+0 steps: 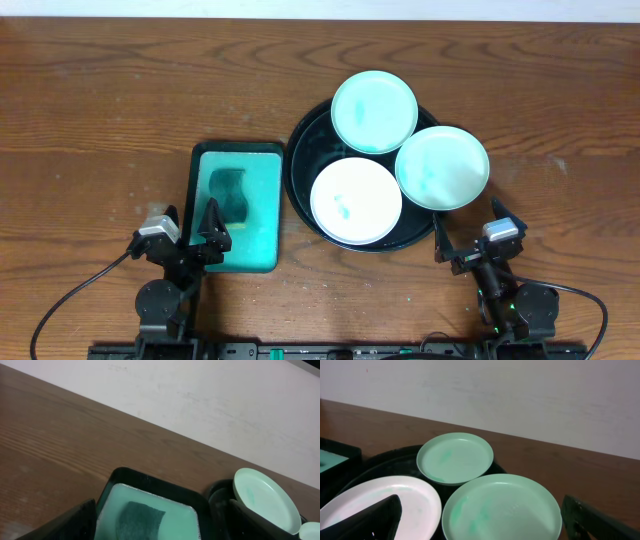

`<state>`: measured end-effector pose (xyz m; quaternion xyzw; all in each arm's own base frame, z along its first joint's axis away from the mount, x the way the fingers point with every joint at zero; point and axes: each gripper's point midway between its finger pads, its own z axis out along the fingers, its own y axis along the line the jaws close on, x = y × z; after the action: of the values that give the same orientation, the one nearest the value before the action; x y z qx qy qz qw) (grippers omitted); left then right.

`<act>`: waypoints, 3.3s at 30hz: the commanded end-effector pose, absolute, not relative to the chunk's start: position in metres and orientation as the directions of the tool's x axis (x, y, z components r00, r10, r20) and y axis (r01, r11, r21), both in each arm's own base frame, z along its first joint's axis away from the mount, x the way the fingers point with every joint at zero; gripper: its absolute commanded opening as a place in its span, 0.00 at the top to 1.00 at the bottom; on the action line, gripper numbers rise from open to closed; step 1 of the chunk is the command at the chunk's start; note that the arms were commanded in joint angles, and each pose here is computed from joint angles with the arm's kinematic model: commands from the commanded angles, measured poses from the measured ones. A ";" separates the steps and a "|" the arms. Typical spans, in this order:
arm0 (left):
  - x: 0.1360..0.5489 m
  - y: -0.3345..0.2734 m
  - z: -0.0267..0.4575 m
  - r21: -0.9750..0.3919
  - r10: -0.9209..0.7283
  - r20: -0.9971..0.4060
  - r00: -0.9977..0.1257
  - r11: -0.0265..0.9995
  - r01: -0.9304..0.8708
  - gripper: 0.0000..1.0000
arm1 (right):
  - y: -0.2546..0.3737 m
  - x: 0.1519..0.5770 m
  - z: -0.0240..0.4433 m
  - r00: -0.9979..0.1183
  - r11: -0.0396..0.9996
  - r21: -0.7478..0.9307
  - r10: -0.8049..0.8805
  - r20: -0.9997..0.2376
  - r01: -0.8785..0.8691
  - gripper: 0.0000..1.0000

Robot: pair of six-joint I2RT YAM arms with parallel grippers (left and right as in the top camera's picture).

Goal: Clean dirty plates on tray and stack at the side

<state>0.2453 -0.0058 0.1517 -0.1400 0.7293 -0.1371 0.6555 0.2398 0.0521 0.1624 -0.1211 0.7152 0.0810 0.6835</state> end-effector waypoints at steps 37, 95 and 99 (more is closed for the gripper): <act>0.244 -0.006 0.137 -0.361 -0.363 -0.920 -0.149 0.932 -0.040 0.19 | 0.053 0.239 0.162 -0.037 0.956 -0.052 -0.065 -0.997 -0.288 0.01; 0.273 -0.053 0.216 -0.400 -0.324 -0.488 -0.811 0.908 -0.123 0.19 | 0.128 0.297 0.188 -0.902 0.774 0.589 0.054 -0.427 -0.232 0.18; 0.272 -0.053 0.216 -0.398 -0.324 -0.486 -0.812 0.909 -0.125 0.19 | 0.106 0.269 0.102 -0.983 0.939 0.334 -0.019 -0.181 -0.080 0.35</act>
<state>0.2704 -0.0474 0.2049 -0.1299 0.9390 -0.1625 0.2738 0.2844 0.1205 0.1536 -0.0236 0.9465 0.2833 0.1528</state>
